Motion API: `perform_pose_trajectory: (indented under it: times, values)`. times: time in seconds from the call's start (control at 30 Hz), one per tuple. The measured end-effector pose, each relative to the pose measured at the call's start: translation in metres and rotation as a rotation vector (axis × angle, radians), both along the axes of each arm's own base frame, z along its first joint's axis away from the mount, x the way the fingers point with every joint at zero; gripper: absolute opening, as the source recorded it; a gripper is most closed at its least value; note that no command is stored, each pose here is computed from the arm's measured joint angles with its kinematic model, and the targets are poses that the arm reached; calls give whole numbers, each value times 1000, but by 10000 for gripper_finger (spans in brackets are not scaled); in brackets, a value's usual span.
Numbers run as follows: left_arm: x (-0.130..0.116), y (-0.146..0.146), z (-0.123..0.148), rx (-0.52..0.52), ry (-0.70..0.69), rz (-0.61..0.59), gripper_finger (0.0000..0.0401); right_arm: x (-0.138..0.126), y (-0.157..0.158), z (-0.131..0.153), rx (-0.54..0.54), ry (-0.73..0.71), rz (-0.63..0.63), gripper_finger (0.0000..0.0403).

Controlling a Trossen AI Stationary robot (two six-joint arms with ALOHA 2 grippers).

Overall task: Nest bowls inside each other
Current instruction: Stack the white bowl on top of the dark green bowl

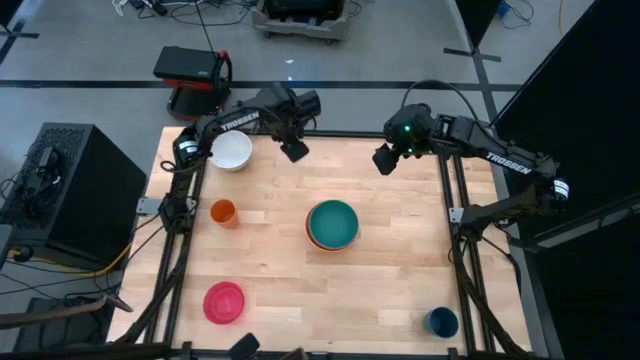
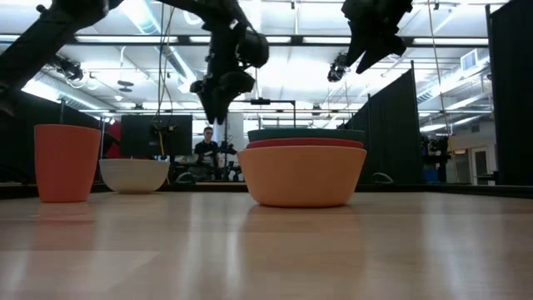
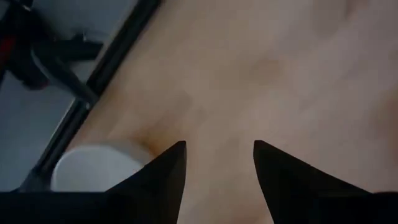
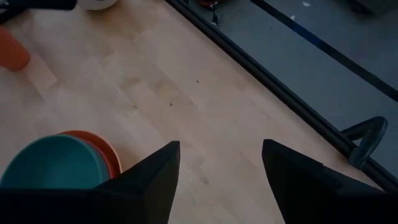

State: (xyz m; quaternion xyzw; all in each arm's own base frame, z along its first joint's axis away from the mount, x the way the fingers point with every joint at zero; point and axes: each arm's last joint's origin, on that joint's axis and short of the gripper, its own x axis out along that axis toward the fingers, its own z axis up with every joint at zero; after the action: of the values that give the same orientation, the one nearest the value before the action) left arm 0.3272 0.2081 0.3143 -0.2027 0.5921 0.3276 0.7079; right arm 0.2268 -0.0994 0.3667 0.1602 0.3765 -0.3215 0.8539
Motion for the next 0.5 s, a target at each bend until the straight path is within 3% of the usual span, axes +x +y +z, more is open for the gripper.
perform_pose_trajectory:
  times: [0.1,0.5]
  values:
    - [-5,-9,15,78,-192,42,163,0,-1,0,-4,-4,-4,206]
    - [-73,-36,-23,67,-49,159,159,-2,-10,2,-19,-26,-24,209]
